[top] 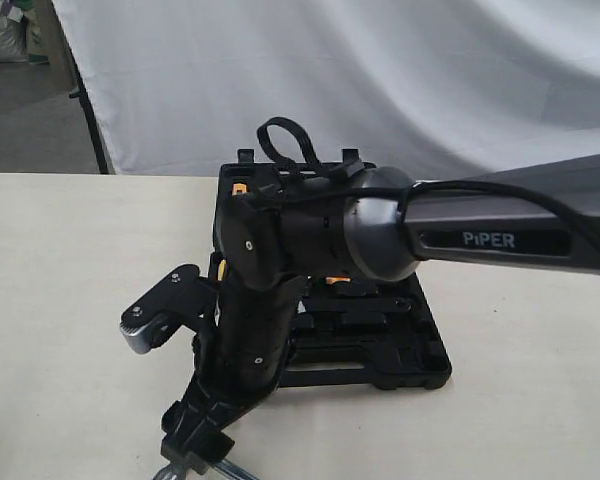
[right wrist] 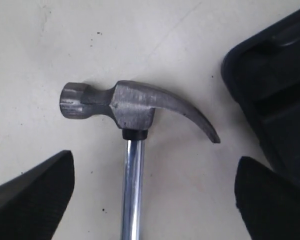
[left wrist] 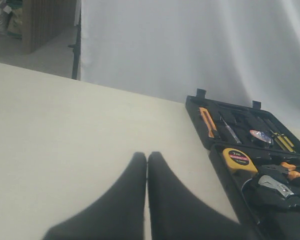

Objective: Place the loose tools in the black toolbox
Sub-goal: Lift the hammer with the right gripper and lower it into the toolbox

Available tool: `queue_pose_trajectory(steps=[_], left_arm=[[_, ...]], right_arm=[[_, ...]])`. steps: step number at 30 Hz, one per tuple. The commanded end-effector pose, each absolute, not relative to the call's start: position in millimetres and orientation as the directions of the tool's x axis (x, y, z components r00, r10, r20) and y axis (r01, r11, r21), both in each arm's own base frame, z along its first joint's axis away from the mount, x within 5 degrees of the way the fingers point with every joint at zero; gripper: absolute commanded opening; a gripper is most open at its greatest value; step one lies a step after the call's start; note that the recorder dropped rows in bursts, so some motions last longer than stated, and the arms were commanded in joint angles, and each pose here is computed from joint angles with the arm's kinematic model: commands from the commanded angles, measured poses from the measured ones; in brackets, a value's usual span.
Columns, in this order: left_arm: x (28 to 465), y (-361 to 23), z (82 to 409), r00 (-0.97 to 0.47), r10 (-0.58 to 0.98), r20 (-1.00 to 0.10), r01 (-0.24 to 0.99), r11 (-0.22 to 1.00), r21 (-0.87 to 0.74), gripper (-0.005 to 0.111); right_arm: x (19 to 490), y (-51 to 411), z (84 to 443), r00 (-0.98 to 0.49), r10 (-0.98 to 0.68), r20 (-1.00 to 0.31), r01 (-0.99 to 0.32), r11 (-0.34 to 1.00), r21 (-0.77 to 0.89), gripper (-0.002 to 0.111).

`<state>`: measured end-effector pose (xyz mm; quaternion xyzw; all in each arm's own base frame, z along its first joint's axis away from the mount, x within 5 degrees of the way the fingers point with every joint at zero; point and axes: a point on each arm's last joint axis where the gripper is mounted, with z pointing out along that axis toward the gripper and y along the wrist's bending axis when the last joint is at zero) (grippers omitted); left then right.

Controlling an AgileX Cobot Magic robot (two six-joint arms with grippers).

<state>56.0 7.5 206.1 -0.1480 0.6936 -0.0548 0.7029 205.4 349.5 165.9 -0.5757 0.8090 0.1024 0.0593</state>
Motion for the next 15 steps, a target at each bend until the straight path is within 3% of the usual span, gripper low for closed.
queue_pose_trajectory(steps=[1, 13, 15], left_arm=[[55, 9, 208, 0.051, -0.28, -0.959, -0.149, 0.947, -0.284, 0.001], [55, 9, 208, 0.051, -0.28, -0.959, -0.149, 0.947, -0.284, 0.001], [55, 9, 208, 0.051, -0.28, -0.959, -0.149, 0.947, -0.284, 0.001]], right_arm=[[205, 346, 156, -0.32, -0.919, -0.231, -0.948, 0.309, 0.083, 0.082], [203, 341, 107, -0.314, -0.929, -0.194, -0.949, 0.305, 0.078, 0.079], [202, 340, 102, -0.319, -0.931, -0.18, -0.948, 0.308, 0.085, 0.052]])
